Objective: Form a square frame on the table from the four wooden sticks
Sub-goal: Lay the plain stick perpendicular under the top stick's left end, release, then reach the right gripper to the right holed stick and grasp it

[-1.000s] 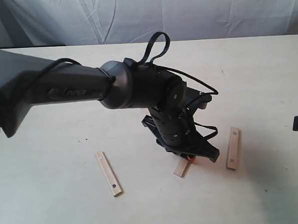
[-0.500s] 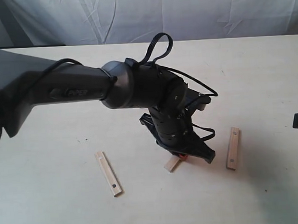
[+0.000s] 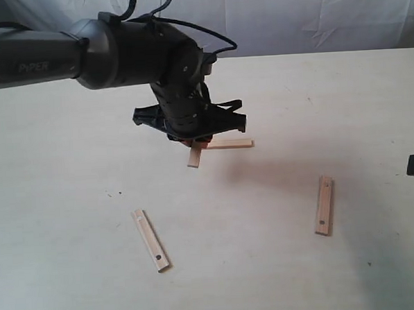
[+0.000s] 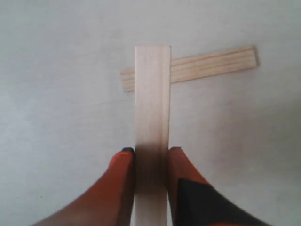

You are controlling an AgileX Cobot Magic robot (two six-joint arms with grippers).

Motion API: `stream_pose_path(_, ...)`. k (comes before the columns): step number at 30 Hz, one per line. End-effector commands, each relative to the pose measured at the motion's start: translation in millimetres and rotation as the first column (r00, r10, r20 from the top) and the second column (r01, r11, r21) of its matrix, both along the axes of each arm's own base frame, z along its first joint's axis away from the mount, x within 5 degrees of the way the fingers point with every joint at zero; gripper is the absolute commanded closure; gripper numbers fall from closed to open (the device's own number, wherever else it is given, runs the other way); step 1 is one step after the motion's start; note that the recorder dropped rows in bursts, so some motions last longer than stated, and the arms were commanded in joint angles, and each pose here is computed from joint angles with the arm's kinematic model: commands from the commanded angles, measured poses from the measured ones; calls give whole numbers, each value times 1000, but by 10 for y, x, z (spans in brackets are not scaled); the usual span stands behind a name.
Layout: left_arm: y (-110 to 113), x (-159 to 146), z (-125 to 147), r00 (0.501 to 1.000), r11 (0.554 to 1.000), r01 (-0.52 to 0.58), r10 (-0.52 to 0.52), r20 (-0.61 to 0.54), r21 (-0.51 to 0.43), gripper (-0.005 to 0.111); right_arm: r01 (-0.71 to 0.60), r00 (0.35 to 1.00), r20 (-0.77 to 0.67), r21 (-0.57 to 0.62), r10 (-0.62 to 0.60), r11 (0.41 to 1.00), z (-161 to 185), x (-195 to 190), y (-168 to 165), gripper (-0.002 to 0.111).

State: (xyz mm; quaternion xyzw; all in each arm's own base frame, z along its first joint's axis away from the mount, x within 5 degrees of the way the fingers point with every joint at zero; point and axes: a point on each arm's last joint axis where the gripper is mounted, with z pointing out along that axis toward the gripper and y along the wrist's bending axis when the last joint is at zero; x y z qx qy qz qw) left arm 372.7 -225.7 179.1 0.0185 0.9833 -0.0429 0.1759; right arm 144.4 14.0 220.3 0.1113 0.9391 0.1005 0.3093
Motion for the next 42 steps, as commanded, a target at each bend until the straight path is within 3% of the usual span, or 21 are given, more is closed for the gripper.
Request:
stream_pose_path(1, 14, 13, -131, 995, 995, -96, 96, -14, -36, 107, 6, 999, 33, -5, -6, 1000, 31, 34, -9, 109)
stream_pose_path(18, -51, 28, -503, 983, 985, -159, 152, -99, -61, 106, 5, 998, 61, -11, -4, 1000, 46, 53, -12, 109)
stream_pose_path(21, -50, 31, -502, 986, 988, -146, 141, -94, -57, 93, 6, 998, 65, -11, -5, 1000, 49, 56, -13, 109)
stream_pose_path(24, -50, 31, -502, 986, 988, -146, 141, -94, -57, 71, 6, 998, 65, -11, -5, 1000, 49, 56, -13, 109)
stream_pose_path(26, -50, 31, -492, 986, 988, -146, 141, -92, -58, 67, 6, 998, 65, -11, -5, 1000, 49, 56, -13, 109)
stream_pose_path(30, 26, 54, -241, 994, 993, -101, 99, -38, -61, 67, 10, 998, 64, 0, -10, 1000, 50, 56, -8, 109)
stream_pose_path(32, 175, 111, -18, 998, 997, -57, 58, 16, -60, 70, 20, 999, 46, 28, -22, 999, 34, 61, 6, 109)
stream_pose_path(37, 708, 195, 526, 994, 999, -20, 23, 109, -27, 107, 15, 998, -58, 54, -12, 998, -32, 129, 36, 109)
stream_pose_path(42, 1027, 158, 872, 987, 1000, 5, -4, 160, -10, 107, -29, 995, -93, 80, 36, 996, 117, 311, 91, 109)
